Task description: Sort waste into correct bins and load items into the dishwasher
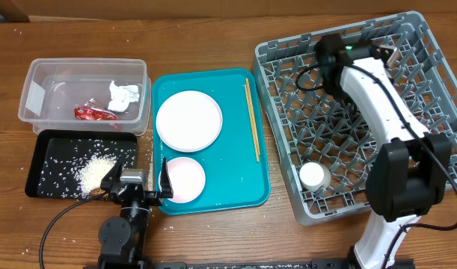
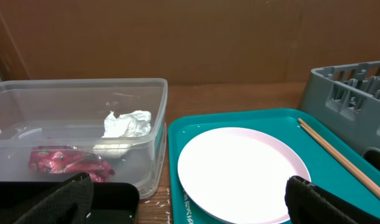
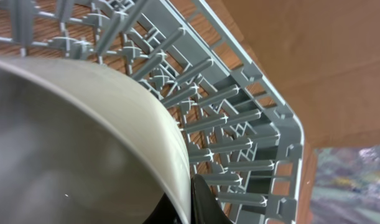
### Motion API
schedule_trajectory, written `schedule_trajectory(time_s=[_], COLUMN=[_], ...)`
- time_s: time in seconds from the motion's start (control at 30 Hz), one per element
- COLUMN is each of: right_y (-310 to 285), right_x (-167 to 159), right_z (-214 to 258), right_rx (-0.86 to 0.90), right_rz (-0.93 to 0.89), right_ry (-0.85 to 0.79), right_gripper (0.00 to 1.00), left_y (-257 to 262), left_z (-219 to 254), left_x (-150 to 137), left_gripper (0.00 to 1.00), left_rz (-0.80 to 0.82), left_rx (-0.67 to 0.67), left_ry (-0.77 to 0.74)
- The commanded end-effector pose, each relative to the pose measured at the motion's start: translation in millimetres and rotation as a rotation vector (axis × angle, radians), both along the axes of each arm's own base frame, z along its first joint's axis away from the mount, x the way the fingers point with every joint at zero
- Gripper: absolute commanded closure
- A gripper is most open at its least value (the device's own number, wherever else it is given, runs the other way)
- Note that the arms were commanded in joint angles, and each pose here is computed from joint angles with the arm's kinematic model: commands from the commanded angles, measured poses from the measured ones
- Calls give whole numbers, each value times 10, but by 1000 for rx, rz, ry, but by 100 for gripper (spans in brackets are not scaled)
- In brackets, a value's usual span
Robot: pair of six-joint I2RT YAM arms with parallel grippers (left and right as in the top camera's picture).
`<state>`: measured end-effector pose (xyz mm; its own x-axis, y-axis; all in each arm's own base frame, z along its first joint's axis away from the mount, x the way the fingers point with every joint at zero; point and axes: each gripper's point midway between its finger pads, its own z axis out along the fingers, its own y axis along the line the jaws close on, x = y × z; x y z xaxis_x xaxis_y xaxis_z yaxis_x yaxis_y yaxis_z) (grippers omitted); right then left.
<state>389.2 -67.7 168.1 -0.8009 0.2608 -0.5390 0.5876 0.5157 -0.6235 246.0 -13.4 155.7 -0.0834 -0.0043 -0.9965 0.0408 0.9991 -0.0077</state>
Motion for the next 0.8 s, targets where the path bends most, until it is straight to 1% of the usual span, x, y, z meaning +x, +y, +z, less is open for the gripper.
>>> schedule_trajectory(time_s=[0.0, 0.2, 0.33, 0.4, 0.47, 0.6, 0.77], right_y=[365, 667, 582, 497, 377, 66, 16], right_x=[42, 66, 57, 62, 77, 41, 0], right_z=[-188, -92, 231, 285, 267, 68, -19], right_rx=[18, -51, -252, -283, -269, -146, -90], right_rz=[82, 182, 223, 204, 167, 55, 25], right_ry=[51, 48, 55, 42, 27, 37, 51], right_gripper=[96, 96, 96, 96, 96, 96, 96], left_y=[20, 20, 19, 19, 19, 19, 19], left_z=[9, 9, 9, 9, 8, 8, 9], left_x=[0, 0, -1, -1, -1, -1, -1], left_gripper=[0, 0, 0, 0, 0, 0, 0], left_rz=[8, 8, 8, 8, 8, 8, 8], left_rx=[7, 7, 7, 7, 7, 7, 7], left_ry=[-9, -9, -9, -9, -9, -9, -9])
